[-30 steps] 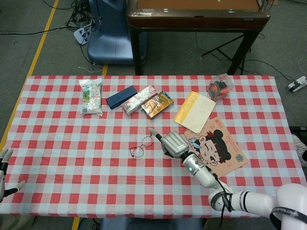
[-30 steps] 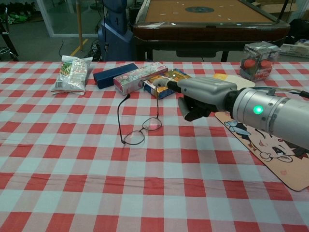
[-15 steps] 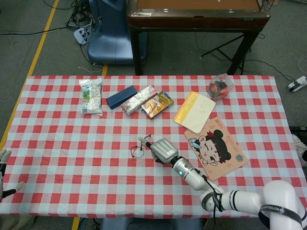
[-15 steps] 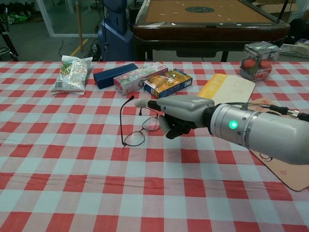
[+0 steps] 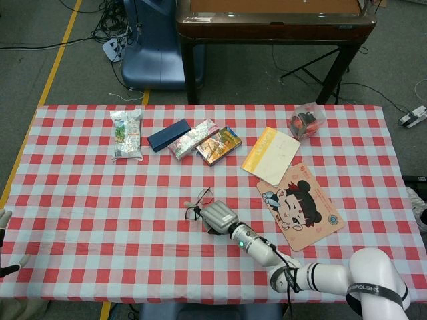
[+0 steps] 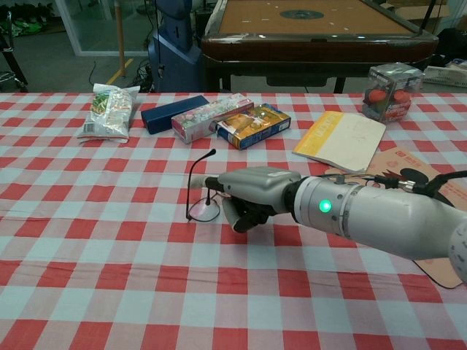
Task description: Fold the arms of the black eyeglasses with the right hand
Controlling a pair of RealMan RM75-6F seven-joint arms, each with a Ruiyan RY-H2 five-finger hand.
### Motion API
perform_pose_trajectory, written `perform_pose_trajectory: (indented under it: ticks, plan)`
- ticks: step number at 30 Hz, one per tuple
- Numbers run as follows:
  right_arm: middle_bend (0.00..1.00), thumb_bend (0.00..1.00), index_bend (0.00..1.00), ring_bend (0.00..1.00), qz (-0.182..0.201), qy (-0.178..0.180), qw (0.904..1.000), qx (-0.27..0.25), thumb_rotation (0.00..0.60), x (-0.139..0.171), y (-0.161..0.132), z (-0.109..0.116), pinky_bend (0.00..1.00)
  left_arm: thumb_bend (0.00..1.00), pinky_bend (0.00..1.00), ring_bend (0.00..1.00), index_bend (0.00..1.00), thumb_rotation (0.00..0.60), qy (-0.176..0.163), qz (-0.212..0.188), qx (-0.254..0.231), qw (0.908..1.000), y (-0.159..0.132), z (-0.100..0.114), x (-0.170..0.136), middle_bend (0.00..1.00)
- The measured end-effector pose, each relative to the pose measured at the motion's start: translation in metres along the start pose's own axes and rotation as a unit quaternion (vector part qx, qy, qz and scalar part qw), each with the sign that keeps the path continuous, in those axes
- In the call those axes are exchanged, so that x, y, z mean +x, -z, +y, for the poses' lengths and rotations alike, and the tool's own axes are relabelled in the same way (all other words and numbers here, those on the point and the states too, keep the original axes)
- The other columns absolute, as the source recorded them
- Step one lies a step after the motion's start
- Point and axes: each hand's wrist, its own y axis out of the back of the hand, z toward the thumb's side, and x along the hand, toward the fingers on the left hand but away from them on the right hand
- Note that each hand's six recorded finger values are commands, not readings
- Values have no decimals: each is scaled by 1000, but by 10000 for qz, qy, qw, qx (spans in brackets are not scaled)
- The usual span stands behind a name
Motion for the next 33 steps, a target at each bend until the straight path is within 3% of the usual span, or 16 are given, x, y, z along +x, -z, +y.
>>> perform_pose_trajectory:
  ticks: [19, 26, 33]
  plan:
    - [1000, 1000, 0, 1000, 5, -272, 9996, -70, 600, -12, -5, -15, 1000, 164, 0, 0, 0, 600, 31, 24, -49, 10000, 3, 0, -3, 0]
    - [1000, 1000, 0, 1000, -96, 91, 9995, -277, 600, -2, 3, 1, 1000, 165, 0, 0, 0, 600, 7, 4, -44, 10000, 3, 1, -3, 0]
    - [1000, 1000, 0, 1000, -288, 778, 9956, -440, 600, 28, 23, 36, 1000, 165, 0, 0, 0, 600, -8, -63, -25, 10000, -2, 3, -4, 0]
